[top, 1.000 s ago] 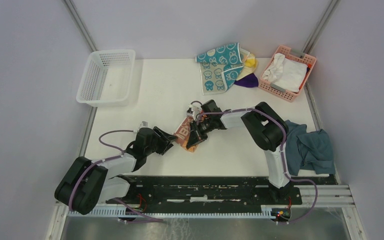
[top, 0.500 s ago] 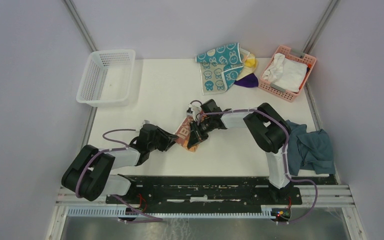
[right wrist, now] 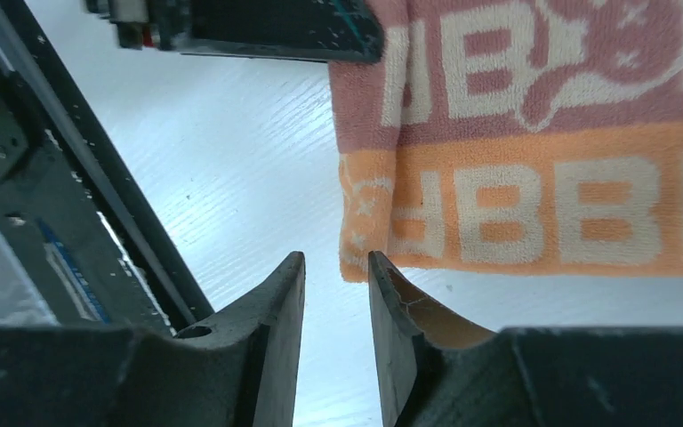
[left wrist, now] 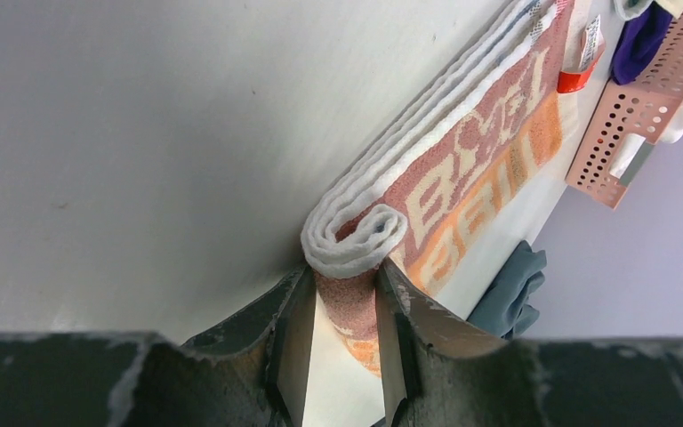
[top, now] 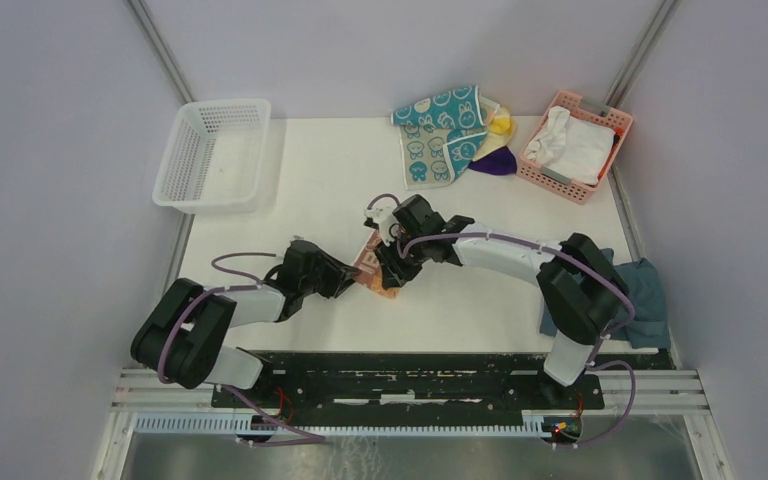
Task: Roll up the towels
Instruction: Roll the towel at the center of the board.
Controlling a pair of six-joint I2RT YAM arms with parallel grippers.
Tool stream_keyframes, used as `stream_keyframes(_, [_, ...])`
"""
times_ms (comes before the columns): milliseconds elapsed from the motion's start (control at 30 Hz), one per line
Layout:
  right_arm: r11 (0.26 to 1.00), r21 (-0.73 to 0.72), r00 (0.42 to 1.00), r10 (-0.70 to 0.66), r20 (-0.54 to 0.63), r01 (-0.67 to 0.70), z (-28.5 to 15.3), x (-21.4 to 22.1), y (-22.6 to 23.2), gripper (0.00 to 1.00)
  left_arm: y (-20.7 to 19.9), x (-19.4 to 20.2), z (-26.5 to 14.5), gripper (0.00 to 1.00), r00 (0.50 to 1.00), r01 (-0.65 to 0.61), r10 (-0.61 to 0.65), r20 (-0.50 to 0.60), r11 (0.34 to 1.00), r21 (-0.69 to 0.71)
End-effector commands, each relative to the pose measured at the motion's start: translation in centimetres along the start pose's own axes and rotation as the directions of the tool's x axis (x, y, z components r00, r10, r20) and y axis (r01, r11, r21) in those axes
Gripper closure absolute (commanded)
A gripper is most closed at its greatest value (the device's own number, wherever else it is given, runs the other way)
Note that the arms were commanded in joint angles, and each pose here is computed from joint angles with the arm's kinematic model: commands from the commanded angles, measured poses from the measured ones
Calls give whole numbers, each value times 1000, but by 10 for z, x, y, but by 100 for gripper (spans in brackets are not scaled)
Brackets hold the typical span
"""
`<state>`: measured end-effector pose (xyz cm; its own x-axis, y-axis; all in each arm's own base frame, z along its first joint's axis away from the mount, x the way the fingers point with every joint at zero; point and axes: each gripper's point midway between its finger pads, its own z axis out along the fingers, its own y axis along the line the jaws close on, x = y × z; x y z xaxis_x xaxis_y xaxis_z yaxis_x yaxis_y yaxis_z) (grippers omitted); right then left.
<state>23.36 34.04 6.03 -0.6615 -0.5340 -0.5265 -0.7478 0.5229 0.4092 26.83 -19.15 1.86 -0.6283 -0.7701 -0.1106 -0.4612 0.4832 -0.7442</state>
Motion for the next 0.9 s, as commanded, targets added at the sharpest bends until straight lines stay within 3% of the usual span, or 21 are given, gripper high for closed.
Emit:
stream_keyframes(0, [951, 202, 970, -243, 23, 233, -24, -17, 2, 59, 56, 8, -1, 61, 1000, 2, -6, -20, 979, -202])
stream_keyframes(233, [916, 196, 933, -360, 12, 351, -1, -25, 21, 59, 57, 7, -1, 61, 1000, -3, 0, -18, 978, -208])
stream_keyframes(867, [871, 319, 926, -329, -184, 373, 25, 21, -31, 58, 60, 7, 1, 61, 1000, -15, 10, -24, 974, -228])
